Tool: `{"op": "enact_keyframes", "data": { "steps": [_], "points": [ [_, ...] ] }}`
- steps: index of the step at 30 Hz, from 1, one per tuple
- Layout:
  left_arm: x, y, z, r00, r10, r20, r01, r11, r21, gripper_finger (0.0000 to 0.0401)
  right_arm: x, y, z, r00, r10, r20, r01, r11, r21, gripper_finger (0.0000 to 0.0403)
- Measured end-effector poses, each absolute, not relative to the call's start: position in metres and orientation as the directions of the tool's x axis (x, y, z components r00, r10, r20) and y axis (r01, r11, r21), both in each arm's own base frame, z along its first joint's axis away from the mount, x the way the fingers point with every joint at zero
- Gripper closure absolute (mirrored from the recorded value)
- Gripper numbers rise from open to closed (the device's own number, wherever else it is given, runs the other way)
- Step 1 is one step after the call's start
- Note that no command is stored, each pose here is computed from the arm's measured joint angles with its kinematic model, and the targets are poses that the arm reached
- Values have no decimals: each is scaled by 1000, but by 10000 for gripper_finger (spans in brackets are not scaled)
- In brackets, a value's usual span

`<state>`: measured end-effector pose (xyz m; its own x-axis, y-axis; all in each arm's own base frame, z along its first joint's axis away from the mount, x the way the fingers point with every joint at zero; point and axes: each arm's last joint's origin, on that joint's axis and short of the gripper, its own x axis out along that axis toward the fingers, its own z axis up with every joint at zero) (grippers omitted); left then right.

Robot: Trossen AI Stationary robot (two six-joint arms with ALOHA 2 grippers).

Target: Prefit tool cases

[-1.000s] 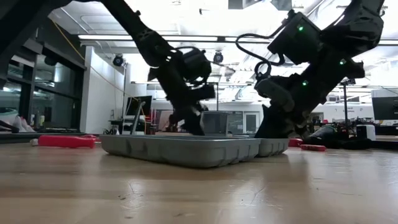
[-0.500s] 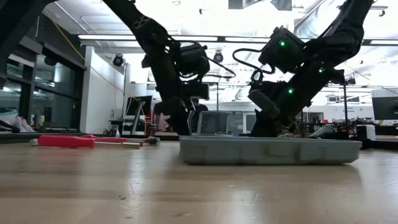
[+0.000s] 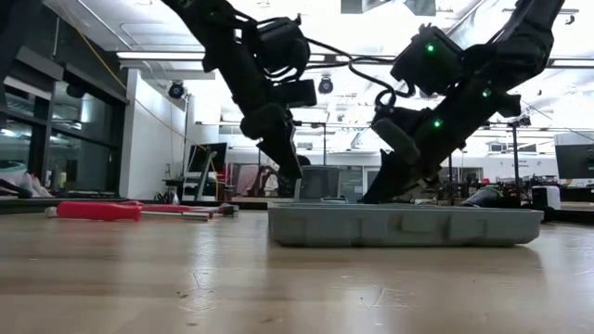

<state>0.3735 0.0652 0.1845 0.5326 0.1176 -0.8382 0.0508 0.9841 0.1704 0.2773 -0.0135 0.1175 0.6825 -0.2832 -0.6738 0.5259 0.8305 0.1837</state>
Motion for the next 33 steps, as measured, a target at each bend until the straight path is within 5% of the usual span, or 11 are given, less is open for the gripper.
{"op": "enact_keyframes", "data": {
  "steps": [6,17,33],
  "points": [
    [370,38,165,567,90,-819,59,987,149,401,287,-16,124,723,-246,-646,472,858,202,403],
    [373,37,151,589,153,-794,-37,986,163,401,306,-44,134,565,-268,-780,485,873,52,403],
    [388,43,110,595,131,-793,-67,991,114,401,306,-55,127,548,-149,-823,442,887,133,403]
  ]
}}
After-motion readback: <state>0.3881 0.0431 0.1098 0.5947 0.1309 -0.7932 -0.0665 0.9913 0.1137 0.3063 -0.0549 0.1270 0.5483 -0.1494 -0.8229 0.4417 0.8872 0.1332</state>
